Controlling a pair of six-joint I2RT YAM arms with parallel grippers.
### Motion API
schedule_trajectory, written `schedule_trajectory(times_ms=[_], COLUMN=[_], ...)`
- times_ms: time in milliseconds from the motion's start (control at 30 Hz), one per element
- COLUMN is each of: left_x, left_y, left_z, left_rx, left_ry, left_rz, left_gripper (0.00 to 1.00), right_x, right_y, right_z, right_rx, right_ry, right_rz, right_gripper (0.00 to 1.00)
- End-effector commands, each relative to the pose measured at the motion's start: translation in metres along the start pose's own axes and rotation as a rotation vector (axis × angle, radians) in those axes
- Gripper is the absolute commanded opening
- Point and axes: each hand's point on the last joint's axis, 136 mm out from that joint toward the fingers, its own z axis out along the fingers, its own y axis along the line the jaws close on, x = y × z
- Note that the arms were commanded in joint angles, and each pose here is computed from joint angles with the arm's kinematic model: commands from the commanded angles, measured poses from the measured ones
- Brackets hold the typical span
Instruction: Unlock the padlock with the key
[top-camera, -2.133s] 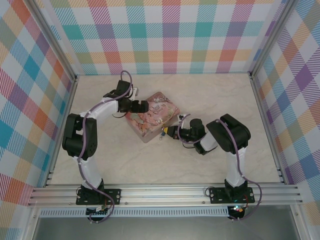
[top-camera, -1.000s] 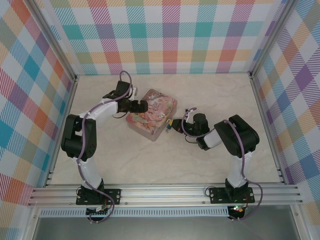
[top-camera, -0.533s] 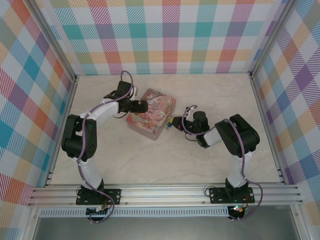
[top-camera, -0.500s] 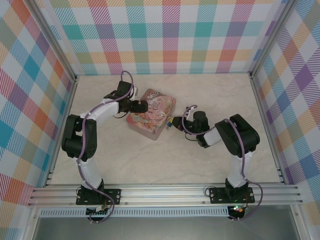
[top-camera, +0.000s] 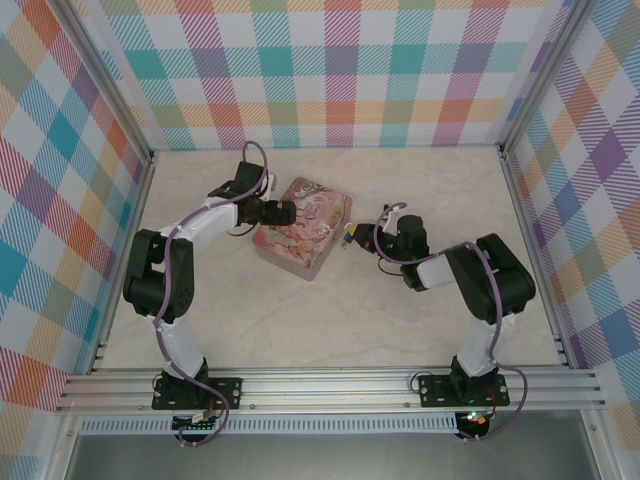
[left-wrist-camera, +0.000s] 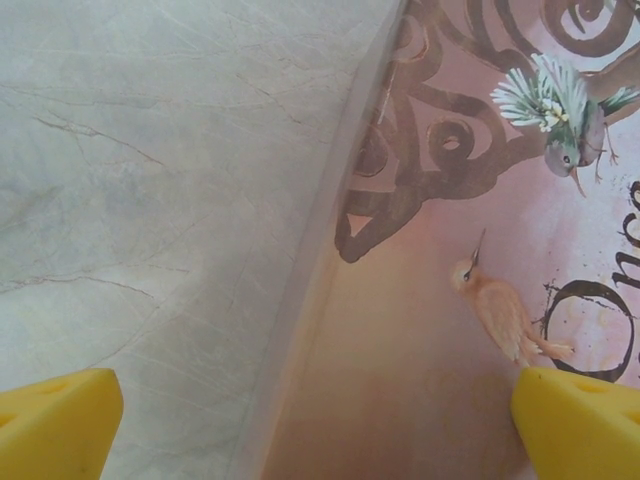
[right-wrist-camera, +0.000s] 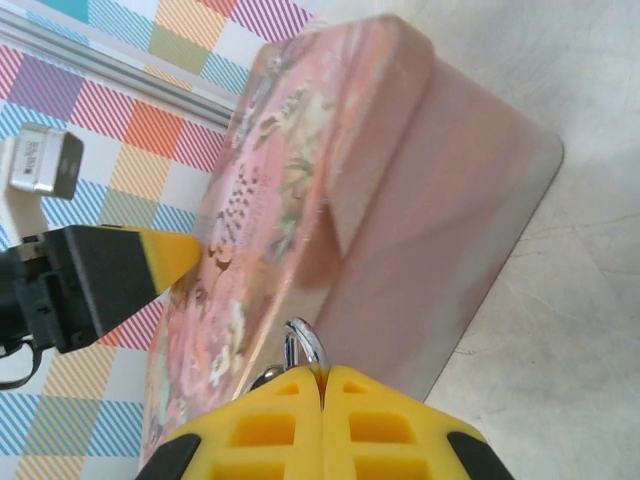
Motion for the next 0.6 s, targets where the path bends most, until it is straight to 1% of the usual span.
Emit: schedule_trajectory(times_ms=[0, 200, 300, 433, 567], left_x=[-0.005, -0.057, -0.069, -0.067, -0.052], left_y=[-0.017, -0.023, -0.021, -0.017, -0.014], left_z=[-0.017, -0.061, -0.084, -0.117, -0.144], left_rx=[0.060, 0.082, 0.076, 0.065, 0.064], left_ry=[0.023, -0.112, -0.166, -0.237, -0.291], left_rz=[-0.002, -0.015, -0.021, -0.027, -0.038], left_gripper=[1.00, 1.00, 1.00, 1.00, 1.00], right_x=[0.003, 0.025, 0.039, 0.059, 0.082], right_y=[0.007, 0.012, 0.016, 0.016, 0.014], right_z=[-0.016, -0.049, -0.068, -0.089, -0.100], right_rx=[0.036, 0.153, 0.199, 0.260, 0.309], right_ry=[0.031, 0.192, 0.285, 0.385, 0.487], right_rz=[-0.081, -0.141, -0.165, -0.148, -0.093], right_gripper=[0.01, 0.02, 0.02, 0.02, 0.03])
